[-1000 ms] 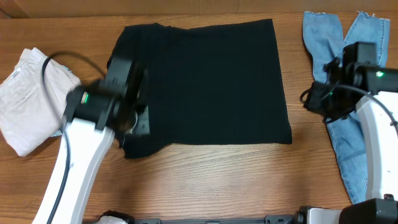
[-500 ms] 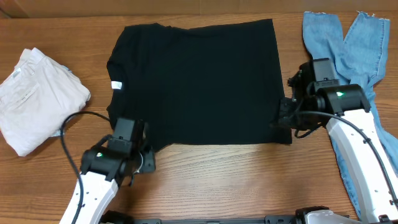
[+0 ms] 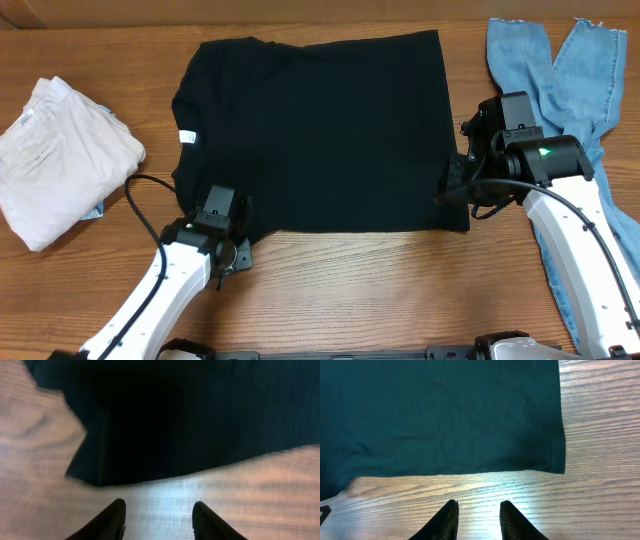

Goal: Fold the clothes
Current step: 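Move both grippers to the black shirt's bottom hem corners, then grasp the black shirt's bottom hem corners with both grippers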

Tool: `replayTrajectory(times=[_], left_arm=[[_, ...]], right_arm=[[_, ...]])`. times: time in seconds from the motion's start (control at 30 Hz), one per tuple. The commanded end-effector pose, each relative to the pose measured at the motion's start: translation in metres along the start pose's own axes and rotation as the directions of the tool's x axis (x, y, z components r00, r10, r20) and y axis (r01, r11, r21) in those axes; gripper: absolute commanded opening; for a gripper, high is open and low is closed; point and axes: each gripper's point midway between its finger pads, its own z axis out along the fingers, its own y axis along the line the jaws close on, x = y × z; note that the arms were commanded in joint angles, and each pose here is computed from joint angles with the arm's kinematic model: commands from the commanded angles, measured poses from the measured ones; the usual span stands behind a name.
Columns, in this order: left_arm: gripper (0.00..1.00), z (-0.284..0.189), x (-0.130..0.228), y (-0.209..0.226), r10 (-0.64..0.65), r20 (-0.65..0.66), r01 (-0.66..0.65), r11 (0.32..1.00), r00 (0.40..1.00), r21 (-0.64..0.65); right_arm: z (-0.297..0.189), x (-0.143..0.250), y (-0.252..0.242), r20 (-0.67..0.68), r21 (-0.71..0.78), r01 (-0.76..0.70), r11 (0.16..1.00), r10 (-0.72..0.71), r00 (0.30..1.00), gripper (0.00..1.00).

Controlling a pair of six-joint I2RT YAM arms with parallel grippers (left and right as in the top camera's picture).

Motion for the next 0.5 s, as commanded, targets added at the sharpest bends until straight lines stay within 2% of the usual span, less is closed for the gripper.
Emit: replayTrajectory(times=[0.0, 0.3, 0.33, 0.4, 0.47], left_arm=[[0.47, 0.014, -0.011, 0.002, -0.026, 0.027, 0.027, 0.999, 0.999, -0.041], [0.46, 0.022, -0.03, -0.001, -0.027, 0.089, 0.032, 0.998, 0.996, -0.047], [0.41, 0.022, -0.03, -0.001, -0.027, 0.088, 0.031, 0.998, 0.996, -0.048], [0.23, 0.022, -0.029, -0.001, -0.026, 0.085, 0.031, 0.998, 0.996, -0.048], [0.12, 0.022, -0.029, -0.004, -0.012, 0.081, 0.015, 0.999, 0.997, -0.035]], right_arm=[[-0.002, -0.001, -0.006, 0.019, 0.034, -0.003, 0.999, 0.003, 1.0, 0.34], [0.002, -0.001, -0.008, 0.004, 0.045, -0.006, 0.999, 0.006, 1.0, 0.34], [0.002, 0.0, -0.008, 0.003, 0.045, -0.006, 0.999, 0.006, 1.0, 0.34], [0.002, 0.0, -0.008, 0.003, 0.045, -0.006, 0.999, 0.006, 1.0, 0.34], [0.002, -0.001, -0.008, 0.005, 0.045, -0.006, 0.999, 0.006, 1.0, 0.34]])
